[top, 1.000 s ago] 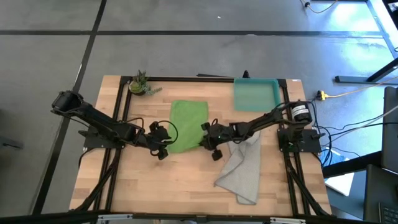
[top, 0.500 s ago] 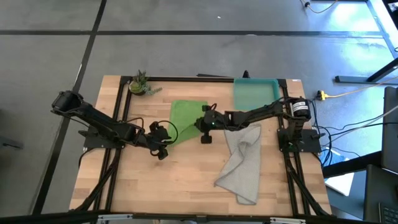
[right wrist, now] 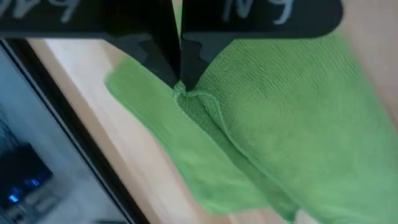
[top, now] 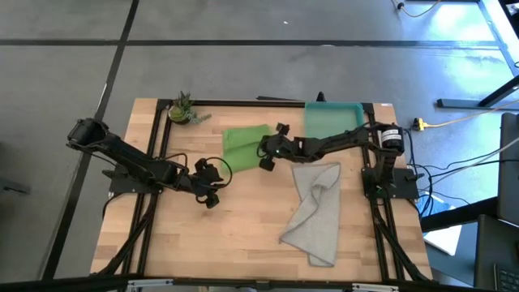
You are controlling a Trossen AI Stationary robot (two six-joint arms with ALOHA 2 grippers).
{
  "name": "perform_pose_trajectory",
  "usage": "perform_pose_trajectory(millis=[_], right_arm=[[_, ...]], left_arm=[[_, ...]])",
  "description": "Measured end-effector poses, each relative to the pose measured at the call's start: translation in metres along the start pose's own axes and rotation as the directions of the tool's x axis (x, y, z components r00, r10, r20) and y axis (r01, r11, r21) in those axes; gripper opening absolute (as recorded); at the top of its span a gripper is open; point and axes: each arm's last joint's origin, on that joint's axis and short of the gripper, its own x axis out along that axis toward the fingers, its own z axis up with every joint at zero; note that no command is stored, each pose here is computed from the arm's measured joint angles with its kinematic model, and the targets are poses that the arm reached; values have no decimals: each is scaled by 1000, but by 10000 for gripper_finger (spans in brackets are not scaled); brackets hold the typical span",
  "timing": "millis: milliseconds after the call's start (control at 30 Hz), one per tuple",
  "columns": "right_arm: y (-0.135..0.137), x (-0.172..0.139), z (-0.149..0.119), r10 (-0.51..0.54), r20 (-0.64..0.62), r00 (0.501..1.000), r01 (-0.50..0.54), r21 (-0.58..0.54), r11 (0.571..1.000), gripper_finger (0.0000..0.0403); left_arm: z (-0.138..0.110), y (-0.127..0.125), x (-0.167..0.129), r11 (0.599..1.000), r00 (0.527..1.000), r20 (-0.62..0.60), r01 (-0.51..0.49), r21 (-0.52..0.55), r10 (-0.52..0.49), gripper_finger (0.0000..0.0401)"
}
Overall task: Roll microfiber towels into tight, uniform cylinder then place into a basket
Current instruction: Roll the green microfiber cloth
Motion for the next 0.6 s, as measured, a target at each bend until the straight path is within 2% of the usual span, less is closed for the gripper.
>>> perform_pose_trajectory(millis=[233, 467, 600], right_arm=[[-15, 6, -7, -40, -68, 997, 45, 72, 996, 1], [-13, 7, -10, 70, -91, 993, -64, 72, 995, 7], [-13, 7, -11, 79, -100, 992, -71, 76, 995, 21]], left_arm=[[0, 0, 0, 1000, 1000, 0, 0, -5, 0, 90], [0, 0, 0, 1000, 1000, 0, 0, -5, 0, 90], [0, 0, 0, 1000, 1000, 0, 0, -5, 0, 90]])
